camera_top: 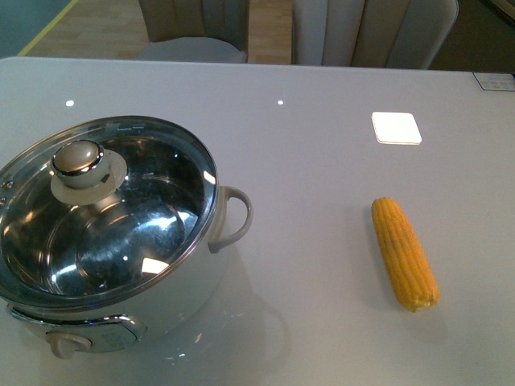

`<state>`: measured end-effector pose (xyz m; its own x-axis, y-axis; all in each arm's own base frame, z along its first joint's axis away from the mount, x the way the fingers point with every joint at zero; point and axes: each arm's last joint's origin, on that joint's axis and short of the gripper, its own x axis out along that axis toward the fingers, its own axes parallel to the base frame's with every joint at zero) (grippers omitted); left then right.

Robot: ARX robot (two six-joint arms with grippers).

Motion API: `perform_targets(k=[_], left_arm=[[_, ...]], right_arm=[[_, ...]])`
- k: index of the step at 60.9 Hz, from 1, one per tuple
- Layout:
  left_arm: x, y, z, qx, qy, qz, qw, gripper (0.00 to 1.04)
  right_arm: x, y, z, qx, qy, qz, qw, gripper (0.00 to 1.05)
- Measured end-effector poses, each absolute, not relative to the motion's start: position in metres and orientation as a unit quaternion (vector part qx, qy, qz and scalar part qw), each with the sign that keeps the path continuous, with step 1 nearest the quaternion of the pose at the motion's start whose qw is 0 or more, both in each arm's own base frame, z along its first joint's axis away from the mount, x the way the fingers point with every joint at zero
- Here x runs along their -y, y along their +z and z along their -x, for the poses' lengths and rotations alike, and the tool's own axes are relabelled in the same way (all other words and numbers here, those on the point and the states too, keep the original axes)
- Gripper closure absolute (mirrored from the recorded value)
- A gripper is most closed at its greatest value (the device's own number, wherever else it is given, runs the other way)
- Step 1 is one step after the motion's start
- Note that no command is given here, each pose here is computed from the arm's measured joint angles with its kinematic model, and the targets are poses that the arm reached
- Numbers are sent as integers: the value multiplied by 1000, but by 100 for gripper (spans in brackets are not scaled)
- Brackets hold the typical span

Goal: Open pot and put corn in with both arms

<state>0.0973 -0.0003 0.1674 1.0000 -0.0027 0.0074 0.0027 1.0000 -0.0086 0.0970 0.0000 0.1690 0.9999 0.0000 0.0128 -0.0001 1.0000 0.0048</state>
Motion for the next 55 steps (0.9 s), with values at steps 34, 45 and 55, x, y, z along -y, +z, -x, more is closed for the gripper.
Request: perform_targets(k=[34, 45, 55], left_arm=[[1, 167, -98, -88, 24, 36, 995, 7], [13, 182, -129, -146, -1, 88, 985, 7], [25, 187, -171, -133, -27, 89, 987, 7]], right_arm=[[0, 169, -97, 6, 0, -2, 1000, 9], [0, 169, -97, 6, 0, -2, 1000, 9], [0, 169, -97, 7, 0, -2, 1000, 9]])
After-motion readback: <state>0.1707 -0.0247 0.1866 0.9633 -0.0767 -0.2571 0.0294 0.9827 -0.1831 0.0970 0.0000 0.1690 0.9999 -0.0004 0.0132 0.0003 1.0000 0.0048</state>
